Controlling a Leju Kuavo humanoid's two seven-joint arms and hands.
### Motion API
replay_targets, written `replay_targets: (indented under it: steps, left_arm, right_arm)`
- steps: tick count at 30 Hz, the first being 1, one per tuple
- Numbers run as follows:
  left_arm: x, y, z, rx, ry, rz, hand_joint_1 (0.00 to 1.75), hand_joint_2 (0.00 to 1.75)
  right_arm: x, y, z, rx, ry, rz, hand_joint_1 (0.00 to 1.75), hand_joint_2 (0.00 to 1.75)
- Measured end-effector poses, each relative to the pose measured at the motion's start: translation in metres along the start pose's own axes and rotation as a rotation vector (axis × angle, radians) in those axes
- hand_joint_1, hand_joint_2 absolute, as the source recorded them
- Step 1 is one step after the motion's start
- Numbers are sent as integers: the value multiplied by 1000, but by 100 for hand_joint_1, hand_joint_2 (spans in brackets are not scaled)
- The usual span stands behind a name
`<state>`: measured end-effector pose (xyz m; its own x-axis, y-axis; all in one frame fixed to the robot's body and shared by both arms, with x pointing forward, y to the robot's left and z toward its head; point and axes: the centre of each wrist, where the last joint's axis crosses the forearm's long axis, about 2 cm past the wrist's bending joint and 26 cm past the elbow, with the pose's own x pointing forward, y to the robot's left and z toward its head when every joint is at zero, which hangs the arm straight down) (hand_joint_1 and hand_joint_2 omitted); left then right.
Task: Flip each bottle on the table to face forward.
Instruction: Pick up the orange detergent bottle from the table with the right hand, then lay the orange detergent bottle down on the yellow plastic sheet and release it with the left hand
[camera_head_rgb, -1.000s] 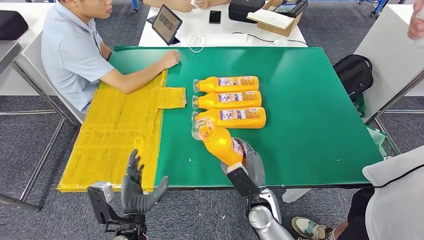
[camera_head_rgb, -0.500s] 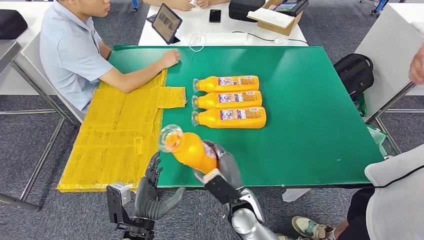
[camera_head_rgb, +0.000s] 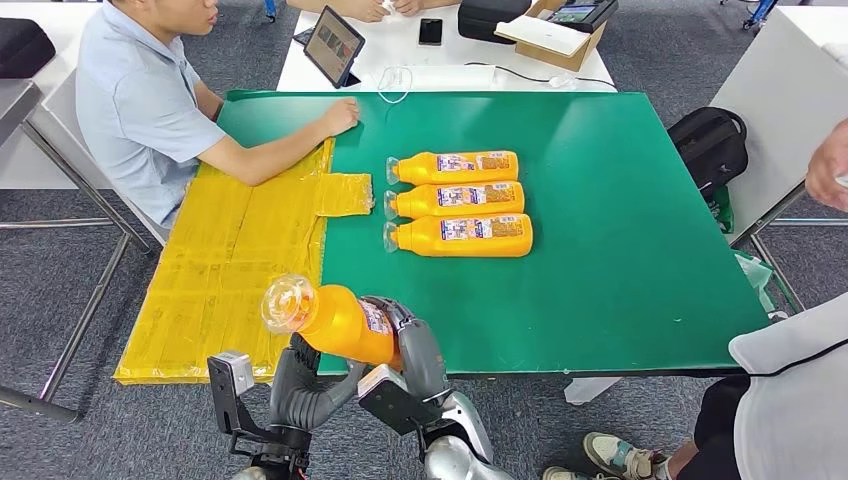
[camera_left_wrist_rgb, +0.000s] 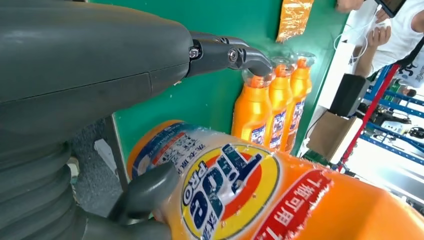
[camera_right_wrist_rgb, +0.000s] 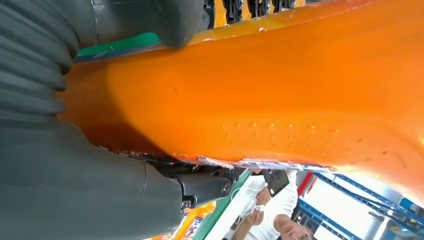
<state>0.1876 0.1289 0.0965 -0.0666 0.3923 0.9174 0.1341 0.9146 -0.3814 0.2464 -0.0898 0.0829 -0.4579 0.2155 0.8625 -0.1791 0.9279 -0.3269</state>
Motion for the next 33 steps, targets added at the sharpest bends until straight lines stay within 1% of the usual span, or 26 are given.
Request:
replay_targets:
  steps: [7,8,9,10,11,12,13,14,15,16,17,19,21,22,23,26,30,33]
  left_arm:
    - [2,-5,-2,-52,-5,37,0,175]
    - [3,-5,-2,-56,-6,39,2,175]
    - [3,-5,-2,-59,-7,40,8,175]
    - [3,-6,-3,-61,-6,45,31,175]
    - [3,-6,-3,-64,0,56,61,175]
    - [4,-6,-3,-67,10,74,95,175]
    - [4,-6,-4,-74,22,98,133,175]
    - [4,-5,-4,-83,31,121,153,175]
    - [4,-5,-5,-93,35,138,167,175]
    - [5,-4,-5,-100,34,147,175,175]
    - [5,-3,-6,-105,31,150,175,175]
    - [6,-1,-7,-106,25,149,175,175]
    - [6,1,-8,-105,25,152,175,175]
    - [6,1,-8,-105,31,159,175,175]
    - [6,2,-8,-106,41,172,175,175]
    - [7,5,-8,-115,88,236,175,175]
    - [8,10,-9,-128,130,312,175,175]
    - [9,11,-9,-135,130,348,175,175]
  right_arm:
    - [0,10,3,41,0,12,175,175]
    - [-1,11,3,47,2,13,175,175]
    - [-1,12,4,54,2,14,175,175]
    - [-1,13,4,62,2,16,175,175]
    - [-1,14,4,71,2,18,175,175]
    - [-2,15,4,81,2,19,175,175]
    - [-2,16,4,91,5,17,175,175]
    - [-3,17,4,100,8,13,175,175]
    - [-3,18,4,108,10,10,175,175]
    - [-4,18,3,115,11,6,175,175]
    - [-4,19,2,121,11,2,175,175]
    - [-4,20,0,130,7,-7,143,175]
    - [-4,21,-2,136,3,-17,56,175]
    - [-4,22,-2,140,2,-24,28,175]
    - [-4,23,-2,144,2,-32,0,131]
    - [-3,24,-1,147,4,-54,0,0]
    - [-3,25,2,132,-4,-74,0,0]
    - [-2,22,7,91,-45,-74,0,0]
